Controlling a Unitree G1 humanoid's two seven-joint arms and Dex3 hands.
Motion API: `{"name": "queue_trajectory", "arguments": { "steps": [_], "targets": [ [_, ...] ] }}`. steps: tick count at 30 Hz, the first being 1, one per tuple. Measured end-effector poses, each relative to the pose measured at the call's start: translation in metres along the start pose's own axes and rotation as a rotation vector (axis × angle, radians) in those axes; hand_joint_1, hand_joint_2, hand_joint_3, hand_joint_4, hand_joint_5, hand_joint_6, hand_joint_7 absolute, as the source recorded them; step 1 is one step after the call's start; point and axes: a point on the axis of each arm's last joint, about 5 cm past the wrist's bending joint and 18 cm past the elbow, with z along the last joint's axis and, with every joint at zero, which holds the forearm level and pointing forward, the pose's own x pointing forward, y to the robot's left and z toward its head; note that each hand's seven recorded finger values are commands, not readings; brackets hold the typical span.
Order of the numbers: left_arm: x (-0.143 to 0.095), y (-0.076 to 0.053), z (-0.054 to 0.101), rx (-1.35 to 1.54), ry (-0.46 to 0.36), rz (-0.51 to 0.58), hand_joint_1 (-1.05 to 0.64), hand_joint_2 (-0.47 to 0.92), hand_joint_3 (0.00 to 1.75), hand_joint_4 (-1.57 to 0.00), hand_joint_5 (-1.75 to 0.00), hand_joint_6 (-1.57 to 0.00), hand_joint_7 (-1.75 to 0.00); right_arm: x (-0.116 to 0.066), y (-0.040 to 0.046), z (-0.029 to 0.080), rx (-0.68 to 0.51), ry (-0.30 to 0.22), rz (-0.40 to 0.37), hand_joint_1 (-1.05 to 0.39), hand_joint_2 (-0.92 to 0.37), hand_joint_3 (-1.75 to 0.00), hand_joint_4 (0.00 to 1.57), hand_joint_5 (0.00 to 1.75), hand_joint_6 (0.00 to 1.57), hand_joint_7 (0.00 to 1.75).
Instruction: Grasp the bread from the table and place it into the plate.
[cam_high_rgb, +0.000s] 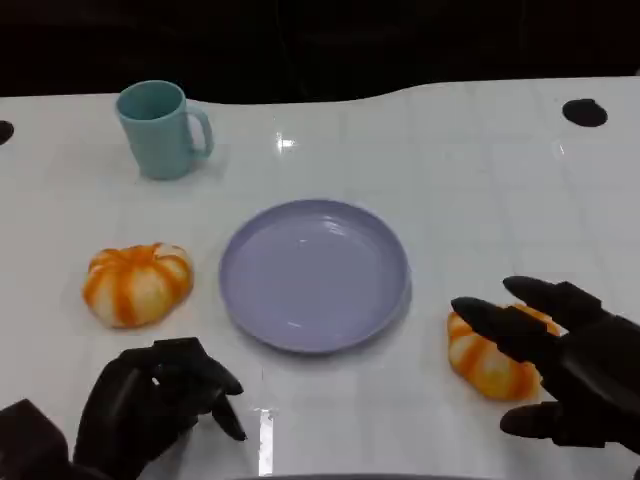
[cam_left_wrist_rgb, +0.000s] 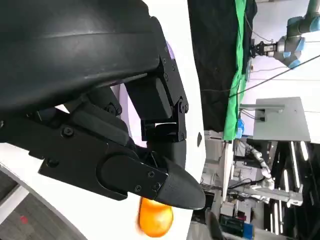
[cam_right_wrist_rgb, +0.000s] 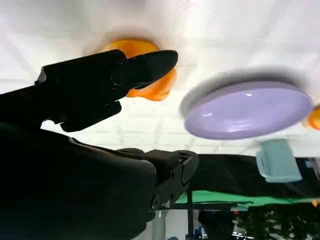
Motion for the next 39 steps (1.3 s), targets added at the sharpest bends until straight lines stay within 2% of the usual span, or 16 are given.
{"name": "queue_trajectory", "arguments": {
  "steps": [6,14,18,24,28,29,30,31,33,34,35,36,37,38,39],
  "targets": [
    [0.0,0.0,0.0,-0.004,0.001,0.001,-0.94,0.92,0.06,-1.18,-1.15,-1.23,-0.69,0.009,0.0067,-0.003,-0.074,0.017,0.015,-0.53,-0.87,0.0,0.09,0.22,0.25,0.02],
    [0.0,-0.001,0.0,-0.008,0.0,0.0,-0.93,0.92,0.05,-1.18,-1.16,-1.23,-0.69,0.025,0.0181,-0.01,-0.104,0.047,0.044,-0.52,-0.86,0.0,0.11,0.21,0.27,0.01],
    [0.001,-0.002,0.0,-0.008,-0.002,-0.001,-0.94,0.92,0.06,-1.18,-1.16,-1.23,-0.69,0.033,0.0252,-0.012,-0.121,0.06,0.074,-0.52,-0.86,0.0,0.13,0.2,0.27,0.01],
    [0.001,-0.003,0.0,-0.006,-0.005,-0.004,-0.94,0.92,0.07,-1.16,-1.17,-1.22,-0.71,0.046,0.0312,-0.013,-0.147,0.075,0.119,-0.52,-0.88,-0.01,0.18,0.19,0.32,0.02],
    [0.0,-0.003,0.0,-0.008,-0.006,-0.004,-0.93,0.92,0.06,-1.16,-1.18,-1.21,-0.71,0.053,0.0366,-0.013,-0.169,0.08,0.162,-0.5,-0.9,0.0,0.42,0.15,0.52,0.05],
    [0.0,-0.003,0.0,-0.008,-0.006,-0.003,-0.93,0.92,0.06,-1.16,-1.18,-1.21,-0.71,0.055,0.0372,-0.014,-0.174,0.084,0.169,-0.48,-0.91,0.0,0.57,0.13,0.64,0.05],
    [0.0,-0.004,0.0,-0.009,-0.006,-0.003,-0.93,0.92,0.06,-1.16,-1.18,-1.21,-0.71,0.058,0.0371,-0.013,-0.18,0.081,0.171,-0.47,-0.91,0.0,0.66,0.11,0.7,0.04],
    [0.0,-0.004,0.0,-0.011,-0.006,-0.002,-0.93,0.92,0.06,-1.16,-1.18,-1.21,-0.71,0.061,0.0366,-0.013,-0.186,0.075,0.167,-0.4,-0.9,0.0,0.86,0.15,0.85,0.07],
    [0.0,-0.004,0.0,-0.014,-0.004,-0.003,-0.93,0.92,0.06,-1.16,-1.18,-1.21,-0.71,0.065,0.0374,-0.013,-0.18,0.072,0.139,-0.35,-0.9,0.0,1.0,0.17,0.96,0.08],
    [0.0,-0.004,0.0,-0.015,-0.004,-0.003,-0.92,0.92,0.07,-1.16,-1.18,-1.2,-0.71,0.067,0.0384,-0.014,-0.17,0.074,0.126,-0.29,-0.9,0.0,1.08,0.37,1.07,0.07],
    [0.0,-0.004,0.0,-0.014,-0.005,-0.002,-0.92,0.92,0.07,-1.15,-1.18,-1.2,-0.71,0.068,0.0399,-0.014,-0.153,0.07,0.103,-0.18,-0.91,-0.01,1.0,1.04,1.23,0.09],
    [0.0,-0.004,0.0,-0.014,-0.005,-0.001,-0.91,0.92,0.07,-1.15,-1.18,-1.2,-0.71,0.069,0.0414,-0.015,-0.134,0.064,0.078,-0.13,-0.91,-0.01,0.95,1.38,1.31,0.1],
    [0.0,-0.004,0.0,-0.013,-0.005,-0.001,-0.91,0.92,0.08,-1.15,-1.18,-1.2,-0.71,0.07,0.0428,-0.016,-0.12,0.055,0.055,-0.11,-0.92,-0.03,0.93,1.56,1.37,0.12],
    [0.0,-0.004,0.0,-0.013,-0.005,-0.001,-0.91,0.92,0.08,-1.15,-1.18,-1.2,-0.71,0.071,0.044,-0.018,-0.111,0.045,0.033,-0.11,-0.86,-0.2,0.91,1.67,1.23,0.55],
    [0.0,-0.004,0.0,-0.013,-0.005,-0.001,-0.91,0.92,0.08,-1.15,-1.19,-1.2,-0.71,0.073,0.0446,-0.019,-0.11,0.036,0.016,-0.11,-0.78,-0.36,0.91,1.71,1.05,0.92]
  ]
}}
